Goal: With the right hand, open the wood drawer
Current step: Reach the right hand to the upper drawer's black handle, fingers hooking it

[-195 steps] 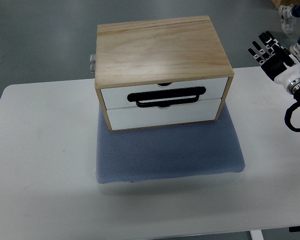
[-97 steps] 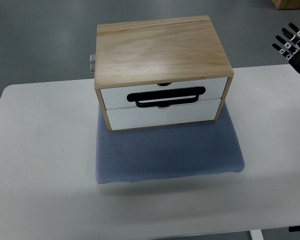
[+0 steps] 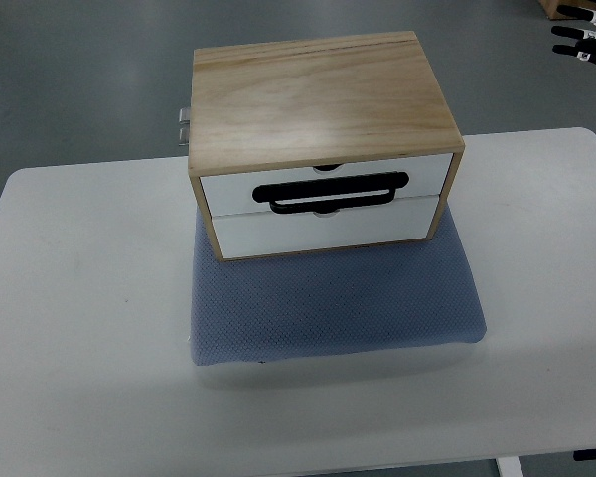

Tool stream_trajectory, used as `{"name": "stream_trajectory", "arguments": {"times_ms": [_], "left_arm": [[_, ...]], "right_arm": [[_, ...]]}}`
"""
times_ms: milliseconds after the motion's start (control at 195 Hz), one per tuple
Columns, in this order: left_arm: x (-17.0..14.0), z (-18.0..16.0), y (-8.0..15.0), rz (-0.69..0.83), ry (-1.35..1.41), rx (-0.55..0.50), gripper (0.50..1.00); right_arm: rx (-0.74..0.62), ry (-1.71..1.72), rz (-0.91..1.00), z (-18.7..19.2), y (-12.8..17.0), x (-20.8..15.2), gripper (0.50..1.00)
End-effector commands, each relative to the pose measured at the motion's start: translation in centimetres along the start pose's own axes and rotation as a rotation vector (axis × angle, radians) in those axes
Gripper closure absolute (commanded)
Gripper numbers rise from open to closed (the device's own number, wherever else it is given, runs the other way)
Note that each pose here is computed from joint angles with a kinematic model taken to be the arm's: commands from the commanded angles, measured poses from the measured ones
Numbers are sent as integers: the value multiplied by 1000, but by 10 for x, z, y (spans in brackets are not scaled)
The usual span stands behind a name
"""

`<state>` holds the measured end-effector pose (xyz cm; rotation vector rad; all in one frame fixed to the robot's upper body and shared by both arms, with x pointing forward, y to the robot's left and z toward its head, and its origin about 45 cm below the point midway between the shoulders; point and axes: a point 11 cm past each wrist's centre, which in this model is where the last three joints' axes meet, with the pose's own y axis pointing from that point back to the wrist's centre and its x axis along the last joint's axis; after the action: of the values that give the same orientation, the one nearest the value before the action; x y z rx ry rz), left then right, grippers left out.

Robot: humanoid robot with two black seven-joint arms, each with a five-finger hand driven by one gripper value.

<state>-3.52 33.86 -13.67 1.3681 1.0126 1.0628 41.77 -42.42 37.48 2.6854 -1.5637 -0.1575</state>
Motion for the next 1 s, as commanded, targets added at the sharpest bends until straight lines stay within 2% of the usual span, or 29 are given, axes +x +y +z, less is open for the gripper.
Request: {"name": "stream_trajectory", "arguments": {"times_ms": [0, 216, 432, 514, 704, 930, 997], "left_arm": [[0, 0, 0, 0, 0, 0, 500], [0, 0, 0, 0, 0, 0, 500], [0, 0, 0, 0, 0, 1, 500], [0, 0, 0, 0, 0, 0, 500], [0, 0, 0, 0, 0, 0, 500], [0, 0, 0, 0, 0, 0, 500], [0, 0, 0, 0, 0, 0, 500]], "right_arm": [[-62, 111, -127, -11, -11, -36, 556], [-172, 288, -371, -21, -26, -111, 556], [-200, 394, -497, -30, -40, -151, 556], [-208, 405, -540, -26, -45, -164, 556], [-229, 535, -745, -14, -62, -227, 556], [-271, 643, -860, 9, -76, -258, 556], [-273, 689, -841, 13, -83, -256, 556]]}}
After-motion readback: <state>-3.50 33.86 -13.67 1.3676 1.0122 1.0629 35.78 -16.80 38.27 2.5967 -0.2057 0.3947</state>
